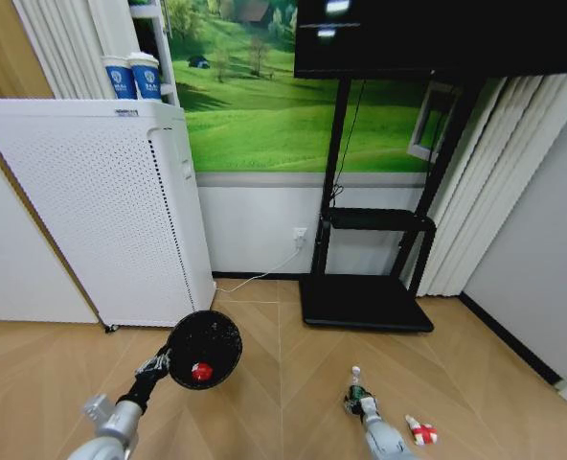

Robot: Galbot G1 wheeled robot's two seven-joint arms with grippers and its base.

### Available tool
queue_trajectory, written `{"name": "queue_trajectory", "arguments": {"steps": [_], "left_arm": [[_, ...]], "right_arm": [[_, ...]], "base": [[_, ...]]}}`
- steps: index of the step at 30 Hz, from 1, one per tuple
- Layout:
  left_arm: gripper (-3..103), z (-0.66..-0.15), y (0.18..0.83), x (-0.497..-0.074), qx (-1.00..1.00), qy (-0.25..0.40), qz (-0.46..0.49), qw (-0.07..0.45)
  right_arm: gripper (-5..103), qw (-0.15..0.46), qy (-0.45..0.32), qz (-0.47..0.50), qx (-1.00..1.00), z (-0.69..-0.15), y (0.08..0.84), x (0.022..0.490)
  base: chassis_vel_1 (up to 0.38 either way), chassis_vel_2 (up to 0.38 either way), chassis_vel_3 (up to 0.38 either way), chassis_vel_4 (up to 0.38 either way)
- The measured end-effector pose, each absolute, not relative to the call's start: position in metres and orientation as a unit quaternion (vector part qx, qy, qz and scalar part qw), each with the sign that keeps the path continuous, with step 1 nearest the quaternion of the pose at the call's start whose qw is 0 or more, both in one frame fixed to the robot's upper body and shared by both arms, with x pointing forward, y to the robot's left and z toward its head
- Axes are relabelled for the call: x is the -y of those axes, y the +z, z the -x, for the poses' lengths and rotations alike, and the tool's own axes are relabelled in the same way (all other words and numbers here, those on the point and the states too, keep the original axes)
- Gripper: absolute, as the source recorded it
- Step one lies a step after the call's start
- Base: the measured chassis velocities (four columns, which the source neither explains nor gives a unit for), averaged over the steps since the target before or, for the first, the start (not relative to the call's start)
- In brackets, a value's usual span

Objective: Pick up the trash bin and place the garbage on the floor into it.

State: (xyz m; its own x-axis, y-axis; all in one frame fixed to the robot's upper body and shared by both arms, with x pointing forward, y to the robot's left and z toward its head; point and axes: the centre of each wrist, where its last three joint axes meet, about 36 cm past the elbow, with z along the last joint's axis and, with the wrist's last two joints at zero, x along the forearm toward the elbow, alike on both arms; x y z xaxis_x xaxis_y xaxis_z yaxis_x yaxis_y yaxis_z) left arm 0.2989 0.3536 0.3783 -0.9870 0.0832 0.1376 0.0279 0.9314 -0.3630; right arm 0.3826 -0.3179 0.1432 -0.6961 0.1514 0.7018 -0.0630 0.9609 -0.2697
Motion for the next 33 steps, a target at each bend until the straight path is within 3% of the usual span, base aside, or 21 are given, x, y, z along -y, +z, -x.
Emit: {"name": "queue_trajectory", "arguments": {"steps": [10,14,18,19,21,27,33], "left_arm": [[7,-0.304,0.375,-0.356,0.980,0.182,0.028,0.077],[7,-0.315,0.367,-0.358,0.980,0.175,0.028,0.088],[7,-0.332,0.355,-0.358,0.980,0.169,0.020,0.102],[7,-0.332,0.355,-0.358,0.980,0.169,0.020,0.102],[7,-0.344,0.345,-0.358,0.979,0.165,0.021,0.116],[7,-0.358,0.336,-0.355,0.978,0.160,0.033,0.130],[7,-0.390,0.336,-0.344,0.976,0.133,0.083,0.152]], "right_arm": [[35,0.375,0.134,0.026,0.917,-0.376,0.150,0.329],[26,0.261,0.126,0.026,0.957,-0.377,0.170,0.327],[25,0.139,0.089,-0.004,0.986,-0.384,0.236,0.315],[25,0.139,0.089,-0.004,0.986,-0.384,0.236,0.315],[25,0.082,0.068,-0.038,0.994,-0.372,0.286,0.308],[25,0.042,0.048,-0.076,0.995,-0.350,0.331,0.297],[25,-0.020,0.026,-0.180,0.983,-0.289,0.371,0.261]], "base": [[0.000,0.000,0.000,0.000],[0.000,0.000,0.000,0.000],[0.000,0.000,0.000,0.000],[0.000,0.000,0.000,0.000],[0.000,0.000,0.000,0.000],[0.000,0.000,0.000,0.000],[0.000,0.000,0.000,0.000]]}}
